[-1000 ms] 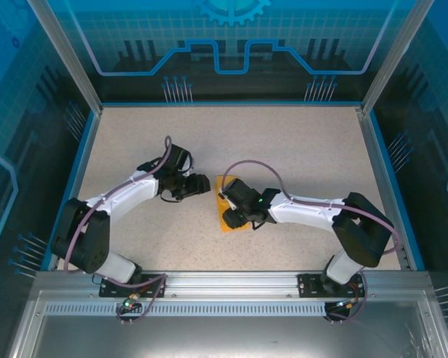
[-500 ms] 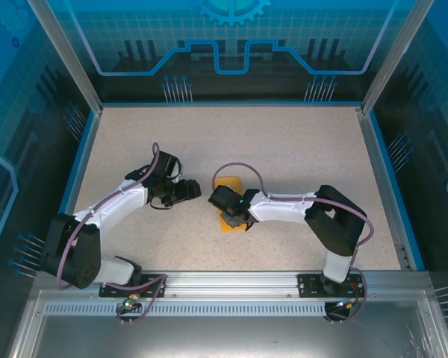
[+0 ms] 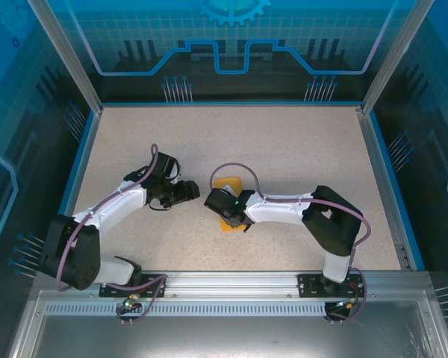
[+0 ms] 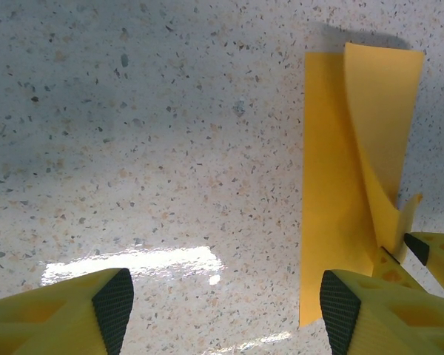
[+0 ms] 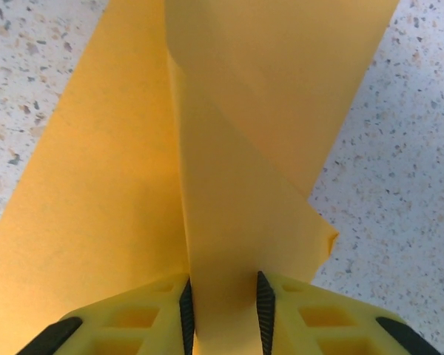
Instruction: Fold a paper plane with a square sheet of paper (pick it up from the middle)
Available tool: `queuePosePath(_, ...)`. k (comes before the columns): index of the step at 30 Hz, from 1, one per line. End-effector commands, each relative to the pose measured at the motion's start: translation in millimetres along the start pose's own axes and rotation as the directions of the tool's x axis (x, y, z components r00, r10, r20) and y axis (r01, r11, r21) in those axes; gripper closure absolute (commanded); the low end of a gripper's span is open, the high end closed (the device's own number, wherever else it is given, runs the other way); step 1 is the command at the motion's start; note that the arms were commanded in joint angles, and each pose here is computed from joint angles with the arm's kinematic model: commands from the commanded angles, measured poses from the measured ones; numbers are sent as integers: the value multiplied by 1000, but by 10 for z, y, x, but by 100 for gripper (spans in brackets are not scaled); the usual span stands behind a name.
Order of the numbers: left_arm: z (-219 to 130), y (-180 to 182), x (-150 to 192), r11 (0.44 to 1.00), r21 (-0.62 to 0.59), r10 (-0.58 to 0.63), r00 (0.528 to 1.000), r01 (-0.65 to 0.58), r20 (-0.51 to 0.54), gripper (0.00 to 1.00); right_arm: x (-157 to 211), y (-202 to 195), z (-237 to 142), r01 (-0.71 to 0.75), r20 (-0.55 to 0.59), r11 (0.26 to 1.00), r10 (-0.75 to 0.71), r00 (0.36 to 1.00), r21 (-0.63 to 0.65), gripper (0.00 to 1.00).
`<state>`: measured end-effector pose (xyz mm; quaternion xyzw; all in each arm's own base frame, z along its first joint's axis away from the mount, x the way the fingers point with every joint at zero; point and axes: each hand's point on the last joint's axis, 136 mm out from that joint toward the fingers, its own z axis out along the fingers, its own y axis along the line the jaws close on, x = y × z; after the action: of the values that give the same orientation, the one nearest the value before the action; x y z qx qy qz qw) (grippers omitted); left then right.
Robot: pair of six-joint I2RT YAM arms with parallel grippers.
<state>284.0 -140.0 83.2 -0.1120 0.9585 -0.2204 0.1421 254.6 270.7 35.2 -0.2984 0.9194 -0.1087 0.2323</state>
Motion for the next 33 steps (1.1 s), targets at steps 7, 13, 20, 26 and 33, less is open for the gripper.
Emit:
queuePosePath(7,14,57,57,1000,0,7,1000,-7,-23,29,-105,-29,-181,5,33,999,-7,999,48,78)
queuePosePath(13,29,50,53,1000,4,7,1000,-7,-27,29,-156,-70,-286,-4,54,999,1,999,52,84)
queuePosePath(20,19,39,47,1000,5,11,1000,-11,-27,29,-239,-155,-459,-27,97,998,22,995,48,91)
queuePosePath(26,-54,30,10,1000,5,14,1000,-14,-13,28,-362,-198,-705,-81,171,996,85,982,-31,94)
queuePosePath(33,-376,-13,-114,999,43,-6,998,3,70,28,-609,-300,-1154,-240,270,897,351,896,-371,96)
